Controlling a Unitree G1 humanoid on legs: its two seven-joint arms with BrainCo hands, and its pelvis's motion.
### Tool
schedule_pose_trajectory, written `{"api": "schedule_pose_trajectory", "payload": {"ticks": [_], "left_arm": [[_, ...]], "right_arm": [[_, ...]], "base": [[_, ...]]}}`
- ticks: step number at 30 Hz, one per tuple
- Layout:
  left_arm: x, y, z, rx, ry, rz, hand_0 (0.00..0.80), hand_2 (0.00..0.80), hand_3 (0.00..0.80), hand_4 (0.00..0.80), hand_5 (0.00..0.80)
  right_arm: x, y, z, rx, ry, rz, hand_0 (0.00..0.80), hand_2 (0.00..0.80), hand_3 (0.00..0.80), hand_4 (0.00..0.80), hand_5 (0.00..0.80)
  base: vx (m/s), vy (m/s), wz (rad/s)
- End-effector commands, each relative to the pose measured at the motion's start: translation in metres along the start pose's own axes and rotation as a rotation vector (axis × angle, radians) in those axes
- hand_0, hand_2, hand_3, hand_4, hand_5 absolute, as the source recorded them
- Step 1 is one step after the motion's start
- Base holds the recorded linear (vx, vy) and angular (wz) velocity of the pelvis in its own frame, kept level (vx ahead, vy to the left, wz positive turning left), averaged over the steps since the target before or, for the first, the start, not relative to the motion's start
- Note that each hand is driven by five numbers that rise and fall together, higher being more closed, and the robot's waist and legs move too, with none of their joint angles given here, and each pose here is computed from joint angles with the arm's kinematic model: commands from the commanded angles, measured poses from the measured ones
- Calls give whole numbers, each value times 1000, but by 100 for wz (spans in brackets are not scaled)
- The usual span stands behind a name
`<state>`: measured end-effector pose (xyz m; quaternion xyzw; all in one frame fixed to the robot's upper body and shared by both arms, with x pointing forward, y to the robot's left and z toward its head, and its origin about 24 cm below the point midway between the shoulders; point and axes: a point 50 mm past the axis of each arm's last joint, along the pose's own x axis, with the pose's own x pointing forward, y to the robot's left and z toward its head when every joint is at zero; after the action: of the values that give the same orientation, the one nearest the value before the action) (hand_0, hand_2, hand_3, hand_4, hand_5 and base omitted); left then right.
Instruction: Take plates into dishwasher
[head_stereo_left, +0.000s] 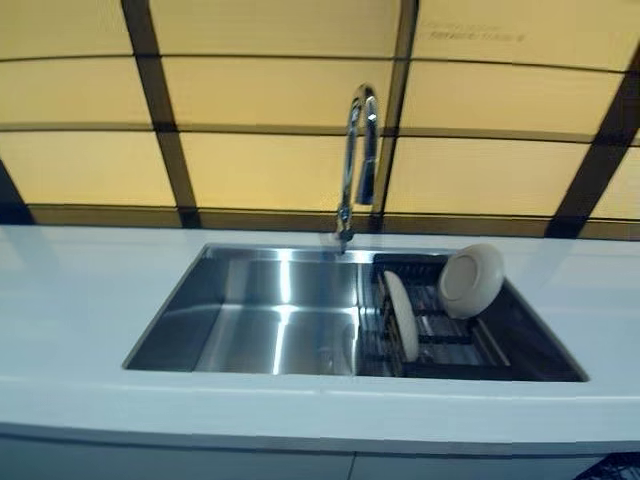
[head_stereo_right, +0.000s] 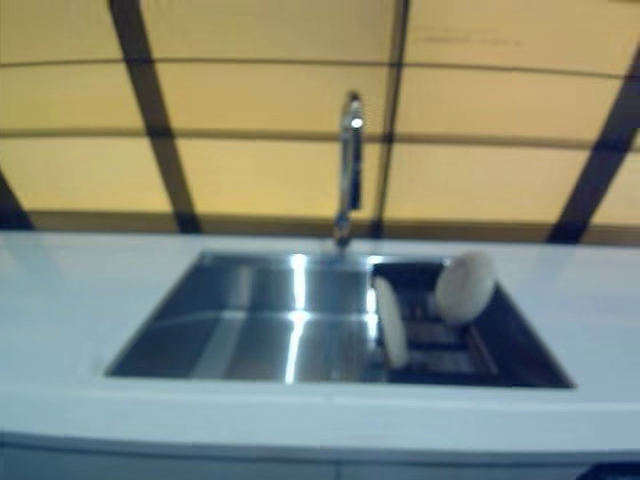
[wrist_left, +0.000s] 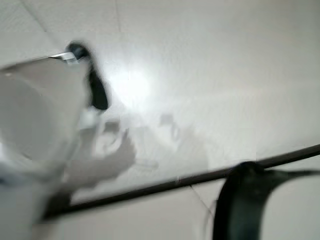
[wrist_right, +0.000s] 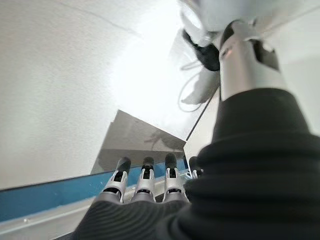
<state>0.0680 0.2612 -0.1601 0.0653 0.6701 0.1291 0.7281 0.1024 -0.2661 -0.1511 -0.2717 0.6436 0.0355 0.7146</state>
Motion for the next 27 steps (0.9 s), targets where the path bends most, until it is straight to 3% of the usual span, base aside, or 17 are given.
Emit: {"api": "schedule_pose_trajectory", "payload": {"ticks": [1,10,22,27], "left_arm": [[-1,-1,9,-45,-46,11,0,0,0,0,0],[-5,0,35,-9,-111,17,0,0,0,0,0],[-5,-4,36,53,-127,-11,0,0,0,0,0],[-6,11,39,80,-123,30,0,0,0,0,0]], "right_arm": [[-1,-14,7,-47,9,-23,0,0,0,0,0],[-1,-11,2,-72,15,-44,0,0,0,0,0],[0,-3,4,-87,12,-13,0,0,0,0,0],[-2,-3,17,-102,-45,25,0,0,0,0,0]], "base": [[167,146,-54],[88,82,-28],[0,39,12],[-89,-109,7]]}}
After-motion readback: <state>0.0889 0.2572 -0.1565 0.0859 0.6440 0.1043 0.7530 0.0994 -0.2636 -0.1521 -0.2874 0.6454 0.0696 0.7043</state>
